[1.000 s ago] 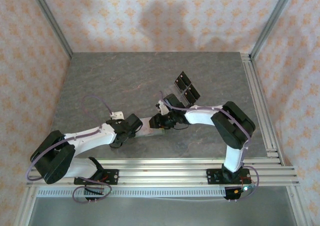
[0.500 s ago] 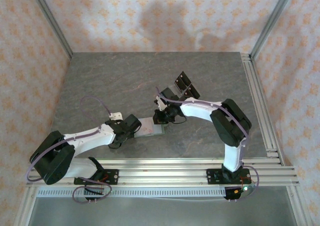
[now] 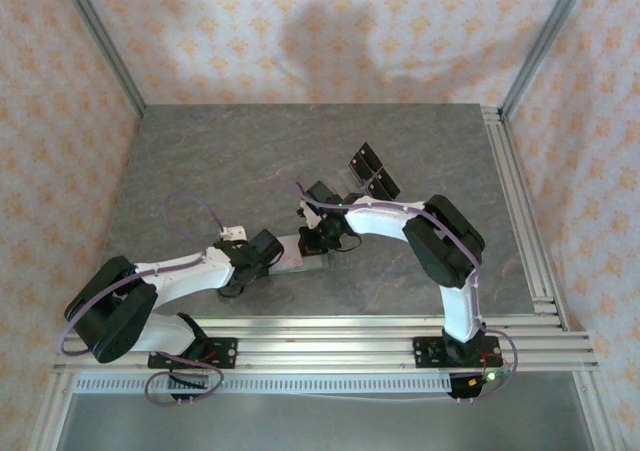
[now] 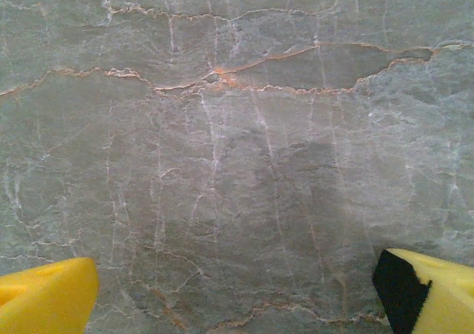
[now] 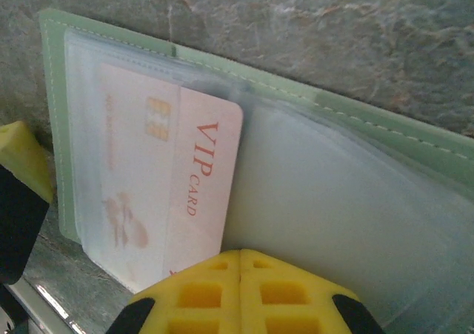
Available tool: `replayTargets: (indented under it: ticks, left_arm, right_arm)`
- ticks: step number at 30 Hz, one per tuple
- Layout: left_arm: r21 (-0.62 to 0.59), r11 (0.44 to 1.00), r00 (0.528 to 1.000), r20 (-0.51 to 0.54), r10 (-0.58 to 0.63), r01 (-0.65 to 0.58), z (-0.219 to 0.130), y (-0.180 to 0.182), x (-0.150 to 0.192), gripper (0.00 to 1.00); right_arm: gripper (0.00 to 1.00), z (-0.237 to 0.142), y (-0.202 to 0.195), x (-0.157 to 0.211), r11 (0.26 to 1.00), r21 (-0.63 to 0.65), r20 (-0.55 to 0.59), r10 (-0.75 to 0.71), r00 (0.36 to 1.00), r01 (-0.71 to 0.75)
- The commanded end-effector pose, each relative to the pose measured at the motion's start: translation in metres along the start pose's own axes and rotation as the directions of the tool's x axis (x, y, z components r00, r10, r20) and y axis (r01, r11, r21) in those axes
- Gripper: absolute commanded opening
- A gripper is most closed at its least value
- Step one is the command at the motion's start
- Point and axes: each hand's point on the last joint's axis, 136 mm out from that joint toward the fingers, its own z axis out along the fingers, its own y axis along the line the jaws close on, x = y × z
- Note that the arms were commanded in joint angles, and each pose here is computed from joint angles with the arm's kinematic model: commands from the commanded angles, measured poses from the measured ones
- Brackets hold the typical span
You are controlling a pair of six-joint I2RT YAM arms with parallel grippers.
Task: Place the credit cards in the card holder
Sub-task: Insert the credit card into the card slot.
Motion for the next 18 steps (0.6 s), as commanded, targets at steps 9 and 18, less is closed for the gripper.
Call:
replayTargets:
  ticks: [9,18]
  left_arm:
    - [0.006,1.0,1.0,-0.028,0.013,-0.013,0.01,-0.003,0.008,0.98]
    - [0.014,1.0,0.999,-0.034,0.012,-0.012,0.011,-0.005,0.01,0.98]
  right_arm:
    - [0.04,0.014,0.018,-0.001,0.998,0.031,-0.038,-0.051,0.998,0.052]
    - [0.05,0.017,0.031,-0.009,0.998,-0.002,-0.043,-0.063,0.997,0.063]
